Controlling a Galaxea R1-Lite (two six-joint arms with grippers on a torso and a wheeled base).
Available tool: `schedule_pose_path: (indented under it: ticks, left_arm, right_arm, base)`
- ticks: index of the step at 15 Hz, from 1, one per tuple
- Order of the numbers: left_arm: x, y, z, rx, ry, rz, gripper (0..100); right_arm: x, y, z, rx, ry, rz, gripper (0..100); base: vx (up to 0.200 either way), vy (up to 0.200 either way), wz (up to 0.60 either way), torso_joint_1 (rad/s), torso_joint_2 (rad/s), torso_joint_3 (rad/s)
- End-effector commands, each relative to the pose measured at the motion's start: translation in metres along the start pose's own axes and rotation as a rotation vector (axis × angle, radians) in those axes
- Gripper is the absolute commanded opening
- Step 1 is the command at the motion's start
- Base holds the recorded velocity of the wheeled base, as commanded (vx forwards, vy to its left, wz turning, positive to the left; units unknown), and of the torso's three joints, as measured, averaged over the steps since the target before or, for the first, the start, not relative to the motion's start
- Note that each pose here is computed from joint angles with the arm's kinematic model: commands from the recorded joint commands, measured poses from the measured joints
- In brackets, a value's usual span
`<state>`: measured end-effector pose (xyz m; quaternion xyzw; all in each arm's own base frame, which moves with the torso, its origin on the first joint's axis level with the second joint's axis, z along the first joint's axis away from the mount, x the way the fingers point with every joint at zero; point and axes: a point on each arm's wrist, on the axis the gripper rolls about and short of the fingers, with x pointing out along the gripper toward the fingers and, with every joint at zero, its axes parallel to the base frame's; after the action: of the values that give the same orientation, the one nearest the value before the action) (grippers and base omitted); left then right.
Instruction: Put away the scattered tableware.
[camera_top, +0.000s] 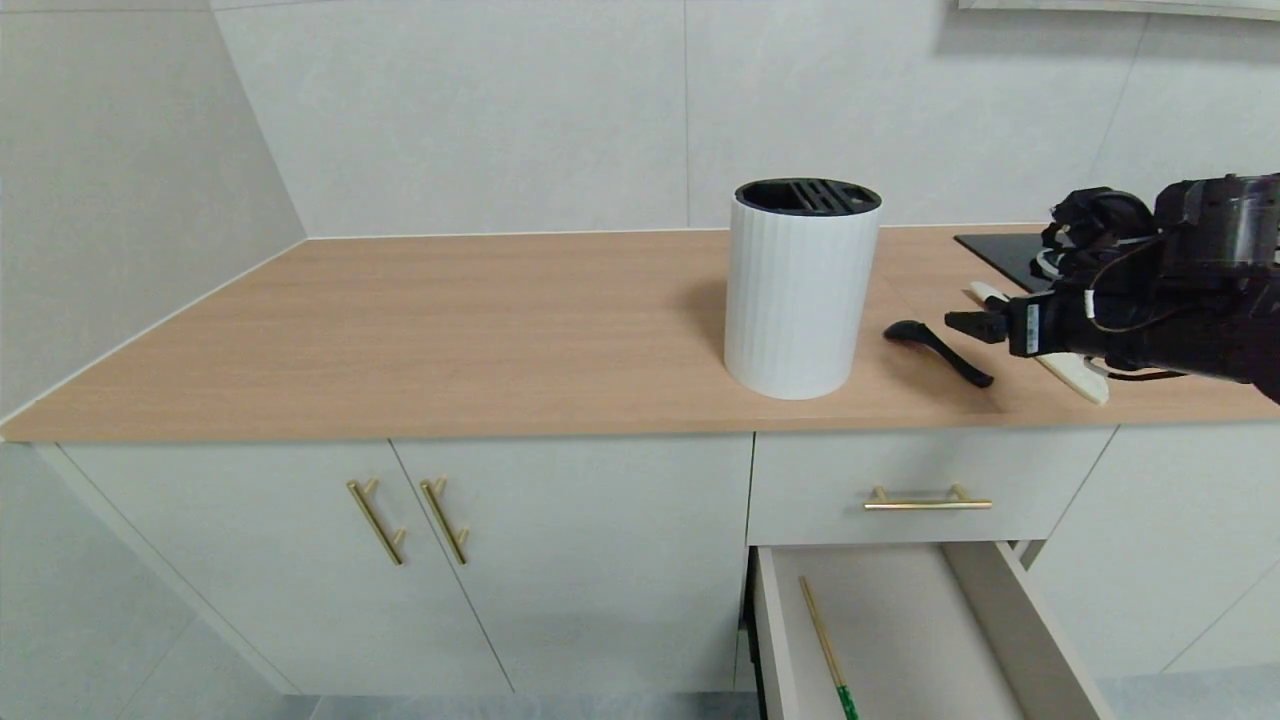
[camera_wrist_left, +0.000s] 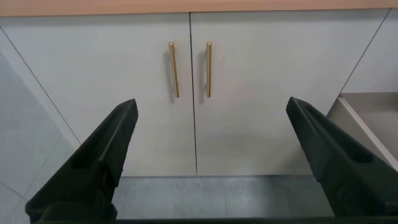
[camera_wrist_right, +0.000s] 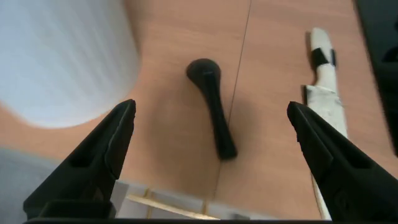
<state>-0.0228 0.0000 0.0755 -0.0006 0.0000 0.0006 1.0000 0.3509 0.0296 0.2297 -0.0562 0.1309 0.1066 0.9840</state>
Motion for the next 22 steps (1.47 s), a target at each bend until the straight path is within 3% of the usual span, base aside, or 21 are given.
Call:
schedule_pose_path:
  ticks: [1,4,22]
  left_arm:
    - [0.0,0.0,0.0,0.0,0.002,0.0,100]
    - [0.0,0.0,0.0,0.0,0.0,0.0,100]
    - [0.0,0.0,0.0,0.0,0.0,0.0,100]
  right_arm:
    - [0.045,-0.014,-0.029,0.023,0.1,-0.004,100]
    - [0.06,-0.018,-0.034,0.04,0.117,0.046,100]
    - [0.079,-0.02,-0.044,0.071,0.123,0.04,100]
  base:
    - [0.0,0.0,0.0,0.0,0.0,0.0]
    - [0.0,0.0,0.0,0.0,0.0,0.0]
    - [0.0,0.0,0.0,0.0,0.0,0.0]
